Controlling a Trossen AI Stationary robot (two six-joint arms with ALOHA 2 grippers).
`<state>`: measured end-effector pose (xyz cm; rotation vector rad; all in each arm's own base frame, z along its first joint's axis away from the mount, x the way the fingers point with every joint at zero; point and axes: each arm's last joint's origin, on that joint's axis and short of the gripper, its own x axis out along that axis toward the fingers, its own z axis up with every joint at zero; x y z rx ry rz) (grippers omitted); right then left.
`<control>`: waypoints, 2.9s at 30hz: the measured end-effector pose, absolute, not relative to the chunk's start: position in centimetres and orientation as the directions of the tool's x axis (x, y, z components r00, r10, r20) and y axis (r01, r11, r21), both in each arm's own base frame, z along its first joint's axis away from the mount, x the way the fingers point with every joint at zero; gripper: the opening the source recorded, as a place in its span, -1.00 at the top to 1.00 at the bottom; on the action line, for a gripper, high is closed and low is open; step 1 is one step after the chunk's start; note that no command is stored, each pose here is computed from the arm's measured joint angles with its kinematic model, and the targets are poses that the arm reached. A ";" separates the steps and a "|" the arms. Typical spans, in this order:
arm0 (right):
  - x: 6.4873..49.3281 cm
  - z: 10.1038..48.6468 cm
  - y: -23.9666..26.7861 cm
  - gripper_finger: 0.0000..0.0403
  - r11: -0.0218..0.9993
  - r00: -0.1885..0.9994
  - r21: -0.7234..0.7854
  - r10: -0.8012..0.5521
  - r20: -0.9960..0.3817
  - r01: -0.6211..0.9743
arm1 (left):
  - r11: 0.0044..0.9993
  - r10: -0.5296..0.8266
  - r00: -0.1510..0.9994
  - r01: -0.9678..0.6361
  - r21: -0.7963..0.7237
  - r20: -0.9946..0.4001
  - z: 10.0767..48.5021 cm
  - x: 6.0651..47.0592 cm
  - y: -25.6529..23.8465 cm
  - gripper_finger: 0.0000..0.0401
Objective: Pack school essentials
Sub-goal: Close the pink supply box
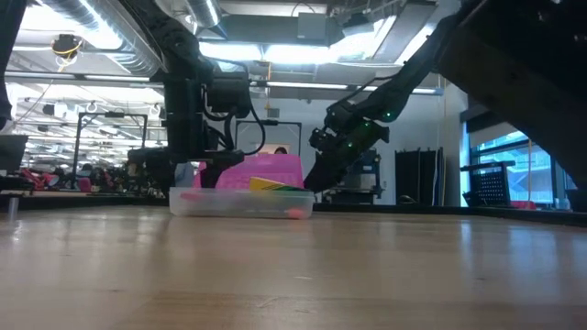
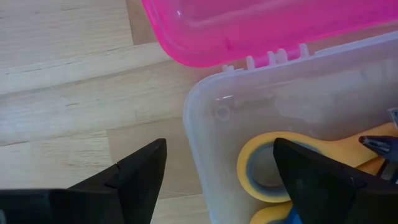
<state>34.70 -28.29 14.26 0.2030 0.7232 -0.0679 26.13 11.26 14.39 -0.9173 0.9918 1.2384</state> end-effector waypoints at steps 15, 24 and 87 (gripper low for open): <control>34.8 14.5 -27.9 -0.98 0.980 0.791 0.195 0.148 -0.593 -0.037 | 0.109 0.312 0.056 -0.994 -0.023 -0.948 14.4 26.1 11.3 -0.47; 35.1 14.8 -27.0 -0.98 0.966 0.798 0.210 0.246 -0.550 -0.154 | 0.109 0.316 0.054 -0.994 -0.020 -0.947 14.4 26.1 11.3 -0.47; 37.2 16.0 -22.9 -0.98 0.903 0.763 0.118 0.415 -0.496 -0.414 | 0.353 0.418 0.092 -0.933 0.068 -0.904 17.6 26.1 11.1 -0.47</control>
